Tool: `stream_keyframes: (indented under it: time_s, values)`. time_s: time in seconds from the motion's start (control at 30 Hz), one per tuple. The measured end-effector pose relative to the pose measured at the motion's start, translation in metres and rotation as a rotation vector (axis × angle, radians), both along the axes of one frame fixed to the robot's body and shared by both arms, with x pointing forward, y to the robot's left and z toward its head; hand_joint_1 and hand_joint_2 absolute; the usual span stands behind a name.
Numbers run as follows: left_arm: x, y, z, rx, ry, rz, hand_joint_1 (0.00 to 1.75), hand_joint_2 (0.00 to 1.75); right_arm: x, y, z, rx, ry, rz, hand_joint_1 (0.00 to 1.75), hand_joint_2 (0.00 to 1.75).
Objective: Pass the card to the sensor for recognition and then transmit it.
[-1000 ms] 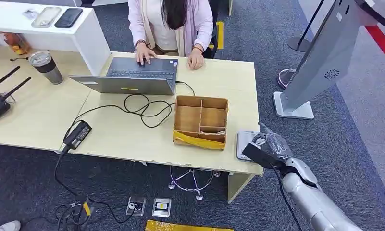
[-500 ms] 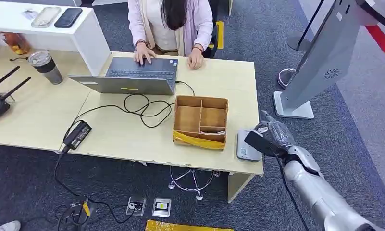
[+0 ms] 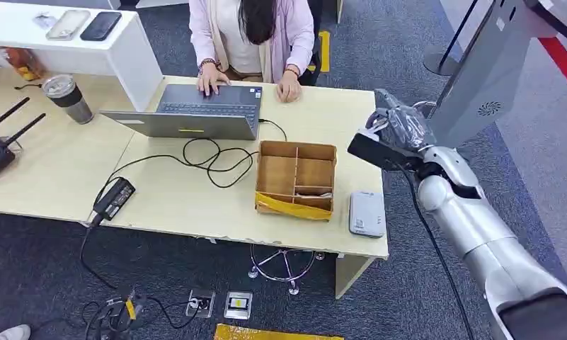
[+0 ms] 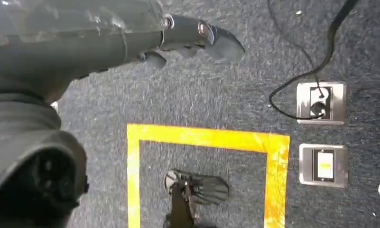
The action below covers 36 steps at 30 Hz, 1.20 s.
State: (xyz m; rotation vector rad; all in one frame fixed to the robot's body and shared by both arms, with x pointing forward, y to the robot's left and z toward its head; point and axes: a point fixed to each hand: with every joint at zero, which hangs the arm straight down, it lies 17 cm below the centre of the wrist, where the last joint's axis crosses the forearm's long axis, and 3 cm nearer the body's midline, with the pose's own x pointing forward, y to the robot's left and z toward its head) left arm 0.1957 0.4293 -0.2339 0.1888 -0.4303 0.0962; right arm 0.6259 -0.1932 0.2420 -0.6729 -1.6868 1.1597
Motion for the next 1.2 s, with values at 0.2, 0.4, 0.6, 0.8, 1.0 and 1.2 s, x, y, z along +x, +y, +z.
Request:
stream_keyframes:
  time_s: [0.2, 0.4, 0.6, 0.8, 1.0, 1.2]
  values:
    - [0.003, 0.0, 0.002, 0.006, -0.019, -0.036, 0.0, 0.0, 0.008, 0.019, 0.021, -0.054, -0.046, 0.018, 1.75, 1.75]
    - [0.011, 0.001, 0.004, 0.024, -0.028, -0.068, 0.0, 0.0, 0.015, 0.027, 0.014, -0.074, -0.007, -0.008, 1.75, 1.75]
    - [0.022, -0.002, 0.007, 0.034, -0.04, -0.09, 0.0, 0.0, 0.022, 0.021, 0.003, -0.136, 0.036, -0.078, 1.75, 1.75]
    - [0.027, -0.005, 0.008, 0.037, -0.044, -0.101, 0.0, 0.0, 0.026, 0.021, 0.006, -0.169, 0.039, -0.098, 1.75, 1.75]
    - [0.028, -0.004, 0.008, 0.04, -0.043, -0.102, 0.0, 0.0, 0.025, 0.028, 0.002, -0.187, 0.044, -0.088, 1.75, 1.75]
    - [0.027, -0.002, 0.008, 0.045, -0.039, -0.099, 0.0, 0.0, 0.023, 0.032, -0.003, -0.196, 0.053, -0.084, 1.75, 1.75]
